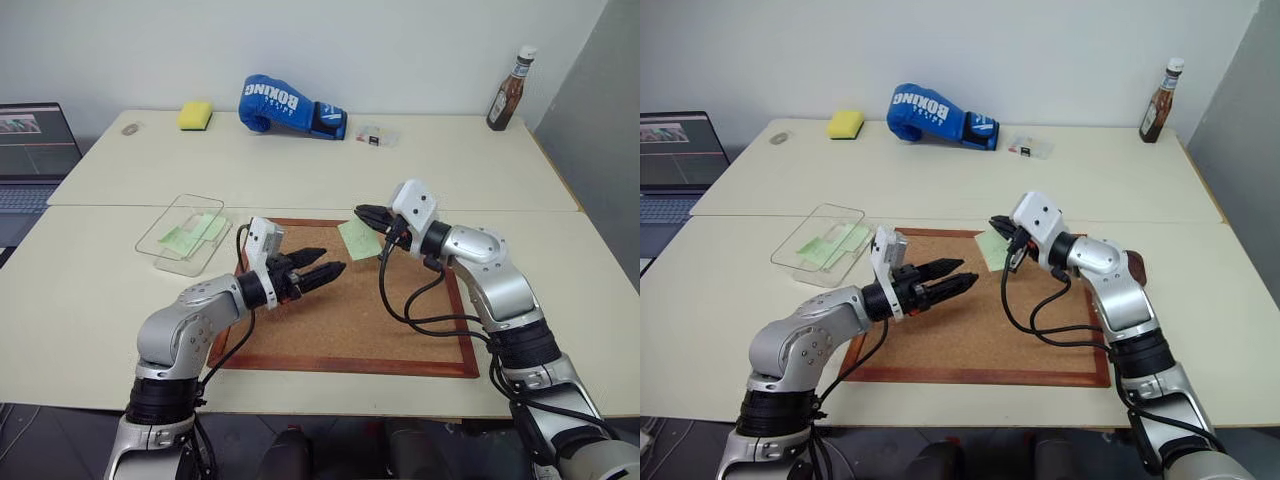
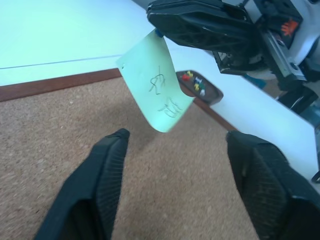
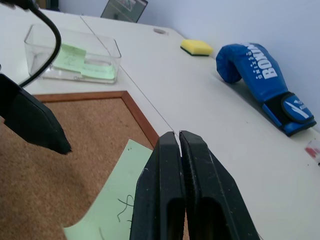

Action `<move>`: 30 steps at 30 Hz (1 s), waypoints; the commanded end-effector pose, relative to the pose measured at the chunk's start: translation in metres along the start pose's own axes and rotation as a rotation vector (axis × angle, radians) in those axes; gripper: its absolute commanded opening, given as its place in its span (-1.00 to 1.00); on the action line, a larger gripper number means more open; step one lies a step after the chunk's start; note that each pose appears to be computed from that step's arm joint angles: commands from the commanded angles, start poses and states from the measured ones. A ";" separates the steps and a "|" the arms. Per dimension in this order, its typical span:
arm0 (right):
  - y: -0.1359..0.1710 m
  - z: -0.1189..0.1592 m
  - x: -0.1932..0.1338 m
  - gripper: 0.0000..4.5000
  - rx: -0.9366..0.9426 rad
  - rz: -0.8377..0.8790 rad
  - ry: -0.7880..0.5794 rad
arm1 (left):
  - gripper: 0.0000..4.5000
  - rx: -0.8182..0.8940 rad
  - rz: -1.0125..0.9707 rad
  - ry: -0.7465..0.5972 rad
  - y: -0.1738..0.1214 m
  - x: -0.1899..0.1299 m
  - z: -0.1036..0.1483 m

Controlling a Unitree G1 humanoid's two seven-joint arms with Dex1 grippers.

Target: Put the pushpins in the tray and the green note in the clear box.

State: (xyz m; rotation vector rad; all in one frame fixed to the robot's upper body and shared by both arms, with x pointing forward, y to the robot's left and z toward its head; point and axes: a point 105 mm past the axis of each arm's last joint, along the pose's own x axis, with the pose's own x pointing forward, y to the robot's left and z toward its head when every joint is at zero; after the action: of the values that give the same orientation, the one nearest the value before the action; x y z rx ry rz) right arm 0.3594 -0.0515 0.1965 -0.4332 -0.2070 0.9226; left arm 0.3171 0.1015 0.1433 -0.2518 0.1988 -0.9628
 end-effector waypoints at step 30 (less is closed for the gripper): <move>0.009 0.035 -0.014 -1.00 0.148 -0.003 -0.092 | -0.49 -0.074 -0.178 -0.129 -0.023 0.033 0.027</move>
State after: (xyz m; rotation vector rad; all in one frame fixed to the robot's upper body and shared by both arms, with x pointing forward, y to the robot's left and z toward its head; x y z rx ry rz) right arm 0.3376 -0.0486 0.2106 -0.2544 -0.1676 0.9440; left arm 0.3272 0.0642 0.1671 -0.4136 0.1297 -1.1052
